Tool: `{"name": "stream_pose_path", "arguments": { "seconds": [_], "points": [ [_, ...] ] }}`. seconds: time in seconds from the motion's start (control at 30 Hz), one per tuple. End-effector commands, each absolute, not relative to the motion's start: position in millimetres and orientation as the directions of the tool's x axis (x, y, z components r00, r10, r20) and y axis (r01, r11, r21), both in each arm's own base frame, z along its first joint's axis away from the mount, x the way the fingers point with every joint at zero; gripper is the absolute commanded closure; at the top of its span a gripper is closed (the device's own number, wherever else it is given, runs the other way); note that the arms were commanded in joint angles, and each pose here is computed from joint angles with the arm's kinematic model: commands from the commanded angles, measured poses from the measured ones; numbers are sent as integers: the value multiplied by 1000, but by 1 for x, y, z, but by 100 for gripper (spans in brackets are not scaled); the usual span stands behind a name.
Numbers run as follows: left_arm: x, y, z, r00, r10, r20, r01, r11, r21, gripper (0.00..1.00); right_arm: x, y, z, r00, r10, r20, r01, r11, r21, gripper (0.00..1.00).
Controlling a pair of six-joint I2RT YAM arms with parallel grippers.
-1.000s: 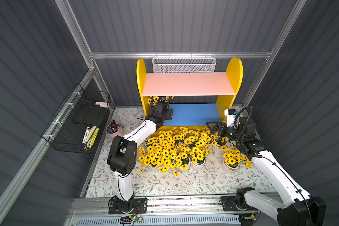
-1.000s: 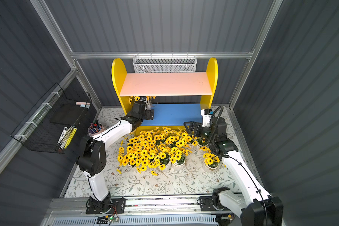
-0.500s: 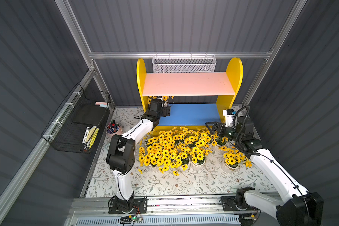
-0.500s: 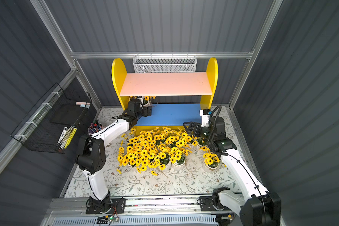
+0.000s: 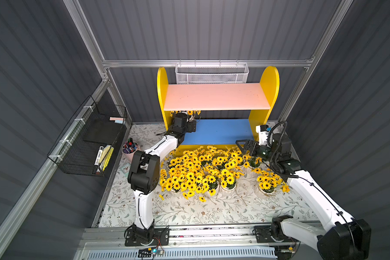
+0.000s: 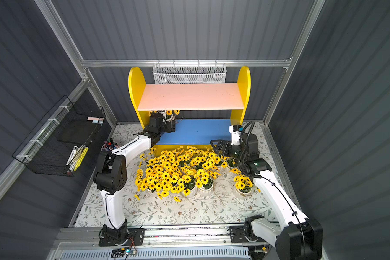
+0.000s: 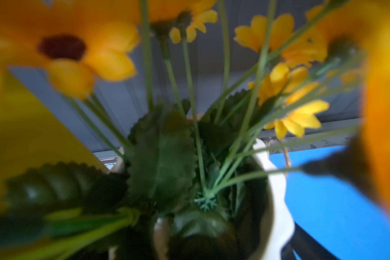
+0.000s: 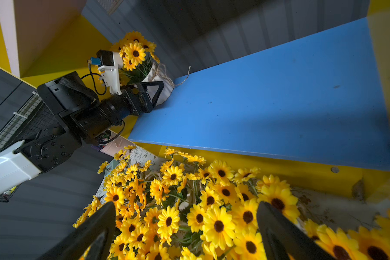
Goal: Take the sunflower pots off the shelves
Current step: Pick up the sunflower pot from the shelf.
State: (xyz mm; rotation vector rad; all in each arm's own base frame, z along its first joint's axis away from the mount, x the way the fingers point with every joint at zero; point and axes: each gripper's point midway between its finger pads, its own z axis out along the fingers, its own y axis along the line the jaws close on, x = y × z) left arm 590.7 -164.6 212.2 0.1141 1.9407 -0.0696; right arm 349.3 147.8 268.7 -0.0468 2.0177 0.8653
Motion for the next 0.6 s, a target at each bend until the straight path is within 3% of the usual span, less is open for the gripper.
{"name": "stream_pose_path", "arguments": {
  "seconds": [0.0,0.57],
  "points": [
    [602,-165,231,-302,41,-953,112,994,7,1,354,150,275,-561,278,-780,-384,747,543,1],
    [620,-161,223,-236,0,-972,60,998,-15,0,361,155,270,-571,271,-775,-398,734,550,1]
  ]
}}
